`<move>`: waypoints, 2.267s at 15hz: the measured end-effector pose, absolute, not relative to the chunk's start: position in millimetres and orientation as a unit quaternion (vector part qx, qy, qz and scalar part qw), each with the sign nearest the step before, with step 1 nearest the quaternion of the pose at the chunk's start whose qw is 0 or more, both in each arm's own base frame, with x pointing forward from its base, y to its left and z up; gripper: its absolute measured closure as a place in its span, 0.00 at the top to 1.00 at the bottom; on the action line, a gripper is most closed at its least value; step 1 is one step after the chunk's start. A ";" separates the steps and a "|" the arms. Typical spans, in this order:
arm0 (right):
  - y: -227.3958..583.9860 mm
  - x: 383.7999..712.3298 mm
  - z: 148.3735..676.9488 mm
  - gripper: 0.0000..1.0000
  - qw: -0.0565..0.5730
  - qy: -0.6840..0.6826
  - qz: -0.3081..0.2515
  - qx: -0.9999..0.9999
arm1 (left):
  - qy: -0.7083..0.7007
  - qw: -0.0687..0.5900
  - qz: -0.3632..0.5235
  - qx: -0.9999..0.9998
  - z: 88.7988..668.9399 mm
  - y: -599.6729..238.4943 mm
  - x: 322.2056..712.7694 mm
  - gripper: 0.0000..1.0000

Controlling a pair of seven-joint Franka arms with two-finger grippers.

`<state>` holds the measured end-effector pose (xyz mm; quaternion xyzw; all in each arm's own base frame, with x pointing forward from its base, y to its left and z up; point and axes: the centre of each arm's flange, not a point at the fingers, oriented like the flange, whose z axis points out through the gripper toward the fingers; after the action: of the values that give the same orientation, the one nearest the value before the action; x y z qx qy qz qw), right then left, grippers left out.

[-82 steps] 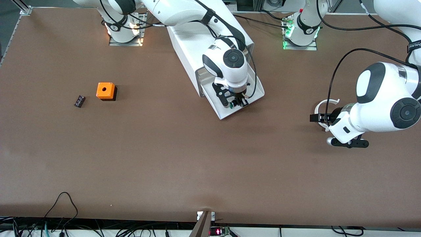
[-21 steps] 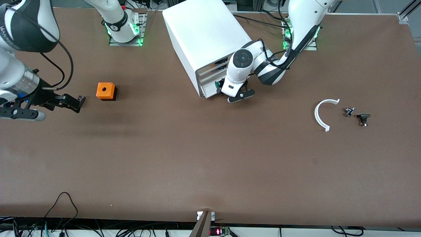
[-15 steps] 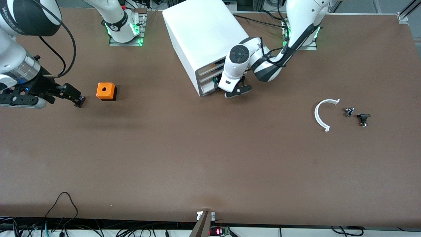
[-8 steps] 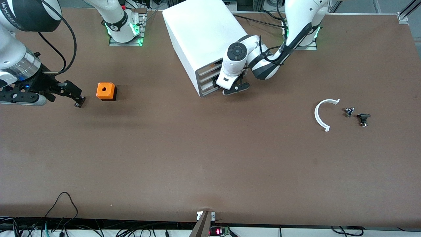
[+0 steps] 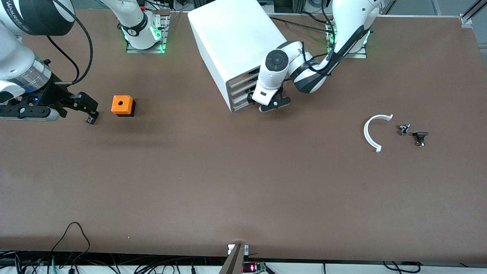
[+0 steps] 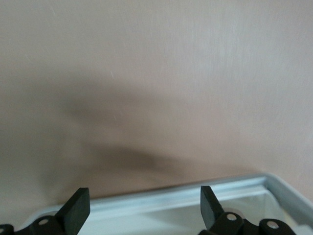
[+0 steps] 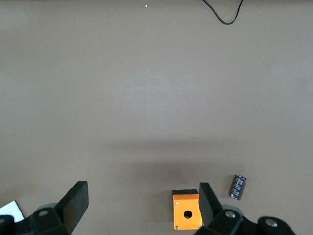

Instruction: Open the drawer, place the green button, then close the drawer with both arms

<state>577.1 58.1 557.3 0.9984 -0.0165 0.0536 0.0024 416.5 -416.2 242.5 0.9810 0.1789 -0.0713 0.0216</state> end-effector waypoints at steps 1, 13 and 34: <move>56.6 576.2 562.7 1.00 0.003 -0.018 0.049 0.999 | 0.167 0.017 -0.070 0.983 251.0 -406.4 431.7 1.00; 56.0 579.6 603.9 1.00 0.005 -0.018 0.003 1.000 | -0.002 -0.022 -0.071 0.997 433.8 -261.8 586.2 1.00; 57.1 581.2 602.7 1.00 0.005 -0.017 0.001 1.000 | -0.077 0.004 0.000 0.997 576.6 -57.2 572.4 1.00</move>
<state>581.2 57.1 602.7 0.9998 -0.0170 0.0010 0.0047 572.4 -57.2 576.6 0.9970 -0.0772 -0.0003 0.0038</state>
